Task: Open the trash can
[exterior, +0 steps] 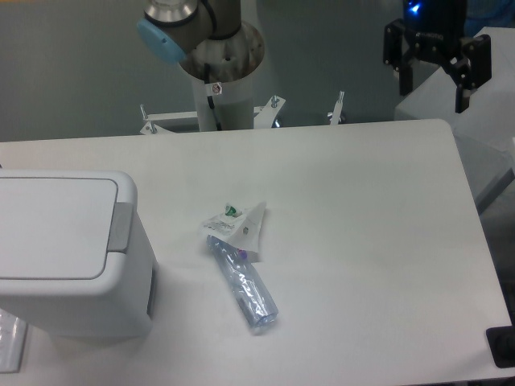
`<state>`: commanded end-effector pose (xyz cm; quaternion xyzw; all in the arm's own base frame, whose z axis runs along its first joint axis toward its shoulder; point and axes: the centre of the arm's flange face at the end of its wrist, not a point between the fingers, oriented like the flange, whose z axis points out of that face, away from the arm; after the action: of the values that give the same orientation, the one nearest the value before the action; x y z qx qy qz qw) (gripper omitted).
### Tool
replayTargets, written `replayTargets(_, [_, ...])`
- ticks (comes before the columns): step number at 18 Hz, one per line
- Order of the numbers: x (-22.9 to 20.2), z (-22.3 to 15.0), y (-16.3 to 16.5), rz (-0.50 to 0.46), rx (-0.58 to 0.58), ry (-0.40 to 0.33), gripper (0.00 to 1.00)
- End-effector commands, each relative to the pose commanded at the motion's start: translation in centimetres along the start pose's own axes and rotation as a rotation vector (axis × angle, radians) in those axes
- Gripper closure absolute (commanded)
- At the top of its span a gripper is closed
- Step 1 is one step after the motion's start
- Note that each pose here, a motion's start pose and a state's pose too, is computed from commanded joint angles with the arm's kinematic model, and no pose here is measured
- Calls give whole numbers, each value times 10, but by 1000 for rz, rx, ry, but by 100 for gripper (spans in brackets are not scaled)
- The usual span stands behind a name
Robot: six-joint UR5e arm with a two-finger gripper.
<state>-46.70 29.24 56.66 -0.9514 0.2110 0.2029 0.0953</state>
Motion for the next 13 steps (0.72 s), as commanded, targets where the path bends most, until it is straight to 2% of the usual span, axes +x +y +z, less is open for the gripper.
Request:
replayTargets(5, [2,1,-14,-89,17,9,0])
replayTargets(10, [15,6,-85,-393,83,40,0])
replayTargets(13, [22,6,-119,-503,123,43,0])
